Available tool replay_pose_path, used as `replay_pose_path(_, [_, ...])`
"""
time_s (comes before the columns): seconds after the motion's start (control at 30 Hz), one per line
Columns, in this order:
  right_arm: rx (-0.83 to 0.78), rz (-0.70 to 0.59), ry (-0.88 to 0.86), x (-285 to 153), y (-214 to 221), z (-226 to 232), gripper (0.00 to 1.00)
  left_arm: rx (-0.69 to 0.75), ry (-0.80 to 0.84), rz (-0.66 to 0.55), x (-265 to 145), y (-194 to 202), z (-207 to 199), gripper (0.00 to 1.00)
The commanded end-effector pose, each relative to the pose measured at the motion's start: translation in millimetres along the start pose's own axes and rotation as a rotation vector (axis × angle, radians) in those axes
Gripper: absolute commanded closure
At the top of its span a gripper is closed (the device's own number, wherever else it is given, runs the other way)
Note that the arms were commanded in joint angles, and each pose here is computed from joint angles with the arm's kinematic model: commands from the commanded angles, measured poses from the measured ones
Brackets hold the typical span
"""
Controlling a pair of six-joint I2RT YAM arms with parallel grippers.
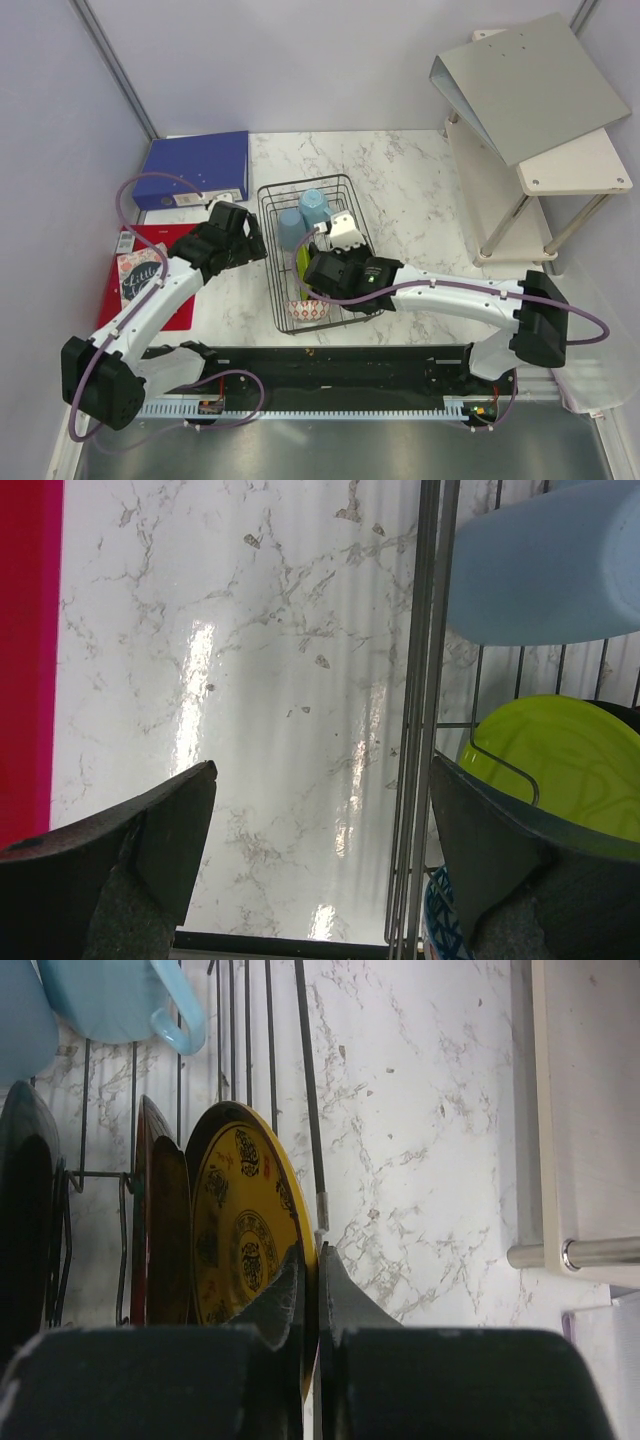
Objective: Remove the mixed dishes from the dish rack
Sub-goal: Pick up the plate from the dish rack.
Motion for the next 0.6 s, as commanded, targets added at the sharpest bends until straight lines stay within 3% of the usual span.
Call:
replay_pose_path(0.0, [0.184, -0.102, -0.067, -29, -58, -13, 1.00, -0.009, -0.016, -0.030, -3, -12, -2, 0.06])
replay_pose_path(0.27, [0.359, -0.185, -0.067, -51, -99, -62, 1.00, -0.032, 0.010, -0.043, -8, -20, -7, 0.06])
replay_pose_path(0.57, [0.768, -0.113, -0.070, -4, -79, -122, 1.00, -0.039, 0.023, -0.030, -7, -16, -9, 0.06])
Point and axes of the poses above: each gripper's point midway between its finger pads, its own x axis out along the fingers, its own z axis along the line the jaws close on, y = z × x, the point moved 4 cm from there along -x, back along the fingers, and after that the axes turned 7 degrees about x, right-handed, at the moved point
